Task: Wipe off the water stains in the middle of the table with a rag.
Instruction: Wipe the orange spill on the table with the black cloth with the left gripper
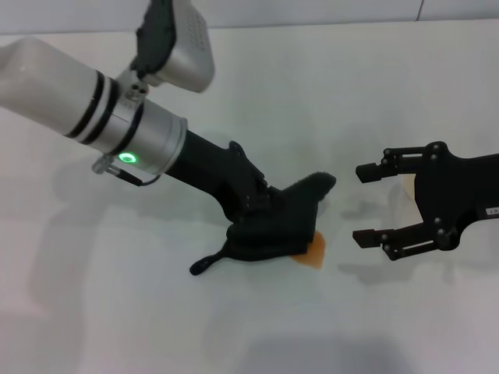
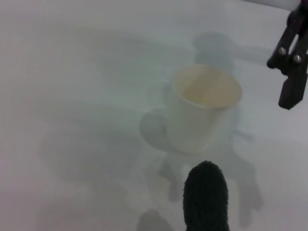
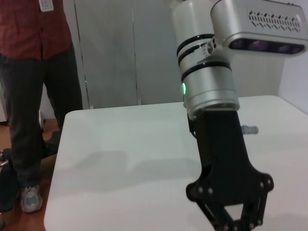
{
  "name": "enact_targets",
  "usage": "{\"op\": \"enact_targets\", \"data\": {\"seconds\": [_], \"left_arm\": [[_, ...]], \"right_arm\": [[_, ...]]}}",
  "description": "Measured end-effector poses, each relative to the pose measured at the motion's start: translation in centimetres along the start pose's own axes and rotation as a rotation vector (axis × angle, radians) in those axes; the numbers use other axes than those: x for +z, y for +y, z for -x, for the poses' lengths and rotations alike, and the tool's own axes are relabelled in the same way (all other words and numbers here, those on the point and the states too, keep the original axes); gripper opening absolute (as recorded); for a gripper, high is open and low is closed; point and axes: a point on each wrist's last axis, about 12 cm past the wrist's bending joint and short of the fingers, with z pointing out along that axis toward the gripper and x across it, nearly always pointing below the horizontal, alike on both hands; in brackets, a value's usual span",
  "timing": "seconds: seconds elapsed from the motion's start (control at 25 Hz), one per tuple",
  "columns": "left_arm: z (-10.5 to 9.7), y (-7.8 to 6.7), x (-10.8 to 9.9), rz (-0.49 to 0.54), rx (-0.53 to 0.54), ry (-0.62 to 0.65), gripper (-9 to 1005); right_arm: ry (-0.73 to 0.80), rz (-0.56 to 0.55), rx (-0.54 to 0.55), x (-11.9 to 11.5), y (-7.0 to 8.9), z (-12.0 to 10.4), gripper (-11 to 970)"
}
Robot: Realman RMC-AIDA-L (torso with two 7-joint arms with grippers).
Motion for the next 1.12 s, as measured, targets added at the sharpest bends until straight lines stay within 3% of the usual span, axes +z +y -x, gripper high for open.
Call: {"op": "enact_targets", "data": {"seconds": [0.52,1.12], "left_arm": [[-0.8,-1.9,3.9,-0.086,0.024,0.088,35],[-0.6,-2.9,4.9,-0.137,0.055,0.106,35]], "right_arm": [[-0.015,0.017,0.003,0.0,0.3,0.1,823],[-0.014,0.018,-0.003,0.0,0.3,0.2,822]]}}
